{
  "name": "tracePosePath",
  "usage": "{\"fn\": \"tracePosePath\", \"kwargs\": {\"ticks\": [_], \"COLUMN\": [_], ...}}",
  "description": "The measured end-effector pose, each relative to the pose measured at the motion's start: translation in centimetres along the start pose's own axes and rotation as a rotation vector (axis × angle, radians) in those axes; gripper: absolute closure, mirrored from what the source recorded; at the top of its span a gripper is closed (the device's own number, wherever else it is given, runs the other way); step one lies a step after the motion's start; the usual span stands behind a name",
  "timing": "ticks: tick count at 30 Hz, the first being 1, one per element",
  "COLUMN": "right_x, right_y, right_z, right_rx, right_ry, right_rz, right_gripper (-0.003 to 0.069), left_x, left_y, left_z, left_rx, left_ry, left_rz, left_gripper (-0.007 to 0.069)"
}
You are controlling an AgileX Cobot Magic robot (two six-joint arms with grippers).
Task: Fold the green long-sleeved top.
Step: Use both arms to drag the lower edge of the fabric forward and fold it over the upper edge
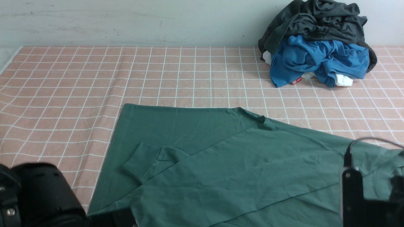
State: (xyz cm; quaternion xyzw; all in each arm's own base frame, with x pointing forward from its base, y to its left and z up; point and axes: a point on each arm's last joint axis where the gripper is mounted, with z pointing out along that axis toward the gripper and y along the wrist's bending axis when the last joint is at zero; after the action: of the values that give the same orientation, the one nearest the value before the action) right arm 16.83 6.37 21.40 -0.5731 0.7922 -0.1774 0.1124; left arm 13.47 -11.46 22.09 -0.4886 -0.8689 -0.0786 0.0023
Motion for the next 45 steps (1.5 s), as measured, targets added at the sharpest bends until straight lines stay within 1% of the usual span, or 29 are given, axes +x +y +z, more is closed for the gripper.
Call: {"fn": "tracePosePath", "kwargs": {"ticks": [4,8,9,10,11,12,13,15,16,17,18,19,20,21,22,23,25,28,33,37,42,45], "right_x": [0.5,1.2,1.1,1.1,1.0,1.0,0.7,0.3,0.1,0.1,-0.3,-0.3,-0.7,-0.9,-0.9,-1.3,-1.7,-2.2,-3.4,-3.8,-4.0,-4.1], "right_y": [-4.7,-8.9,-9.1,-10.9,-11.8,-11.8,-13.1,-14.8,-15.4,-15.6,-16.7,-16.8,-17.7,-18.2,-18.2,-18.9,-19.6,-20.3,-21.9,-22.9,-23.0,-23.0], "right_z": [-1.8,-2.6,-2.4,-2.4,-2.1,-1.9,-1.6,-0.4,0.0,0.1,0.8,1.1,1.9,2.5,2.8,3.5,4.7,5.9,9.1,10.9,12.6,13.2], "right_rx": [0.087,0.096,0.09,0.072,0.059,0.05,0.038,0.007,0.0,-0.002,-0.013,-0.02,-0.028,-0.036,-0.042,-0.048,-0.059,-0.062,-0.067,-0.044,-0.034,-0.037], "right_ry": [-0.052,-0.102,-0.102,-0.129,-0.142,-0.14,-0.158,-0.167,-0.168,-0.168,-0.167,-0.163,-0.155,-0.15,-0.146,-0.142,-0.135,-0.132,-0.126,-0.108,-0.095,-0.094], "right_rz": [0.157,0.297,0.302,0.344,0.358,0.36,0.376,0.4,0.41,0.411,0.425,0.425,0.428,0.428,0.427,0.427,0.429,0.432,0.457,0.509,0.584,0.647], "right_gripper": [0.0661,0.0661,0.0661,0.0661,0.0662,0.0662,0.0662,0.0662,0.0662,0.0662,0.0662,0.0662,0.0662,0.0662,0.0662,0.0662,0.0662,0.0662,0.0662,0.0662,0.0657,0.0617], "left_x": [-1.5,-2.5,-2.5,-3.1,-3.5,-3.6,-4.2,-5.4,-5.9,-5.9,-6.8,-6.9,-7.7,-8.2,-8.3,-9.1,-10.0,-10.9,-12.4,-12.8,-13.3,-13.3], "left_y": [3.8,8.6,9.0,11.3,12.7,13.0,14.9,17.8,18.9,19.0,20.8,21.1,22.6,23.3,23.6,24.6,25.7,26.8,29.0,30.0,30.5,30.7], "left_z": [-3.7,-6.5,-6.5,-7.2,-7.3,-7.3,-7.2,-6.5,-6.5,-6.2,-5.9,-5.5,-5.1,-4.7,-4.3,-3.7,-2.8,-1.9,0.9,2.5,4.0,4.6], "left_rx": [-0.077,-0.128,-0.128,-0.138,-0.135,-0.136,-0.124,-0.104,-0.104,-0.099,-0.099,-0.095,-0.098,-0.098,-0.094,-0.094,-0.094,-0.095,-0.106,-0.121,-0.123,-0.12], "left_ry": [-0.127,-0.207,-0.202,-0.224,-0.23,-0.229,-0.235,-0.233,-0.242,-0.235,-0.244,-0.236,-0.242,-0.24,-0.234,-0.233,-0.23,-0.232,-0.244,-0.262,-0.277,-0.268], "left_rz": [-0.101,-0.182,-0.188,-0.225,-0.251,-0.255,-0.291,-0.337,-0.352,-0.355,-0.378,-0.381,-0.394,-0.395,-0.394,-0.393,-0.392,-0.395,-0.403,-0.414,-0.419,-0.421], "left_gripper": [0.0612,0.0608,0.0608,0.0608,0.0608,0.0608,0.0608,0.0608,0.0608,0.0608,0.0608,0.0608,0.0608,0.0608,0.0608,0.0608,0.0608,0.0608,0.0608,0.0608,0.0603,0.0565]}}
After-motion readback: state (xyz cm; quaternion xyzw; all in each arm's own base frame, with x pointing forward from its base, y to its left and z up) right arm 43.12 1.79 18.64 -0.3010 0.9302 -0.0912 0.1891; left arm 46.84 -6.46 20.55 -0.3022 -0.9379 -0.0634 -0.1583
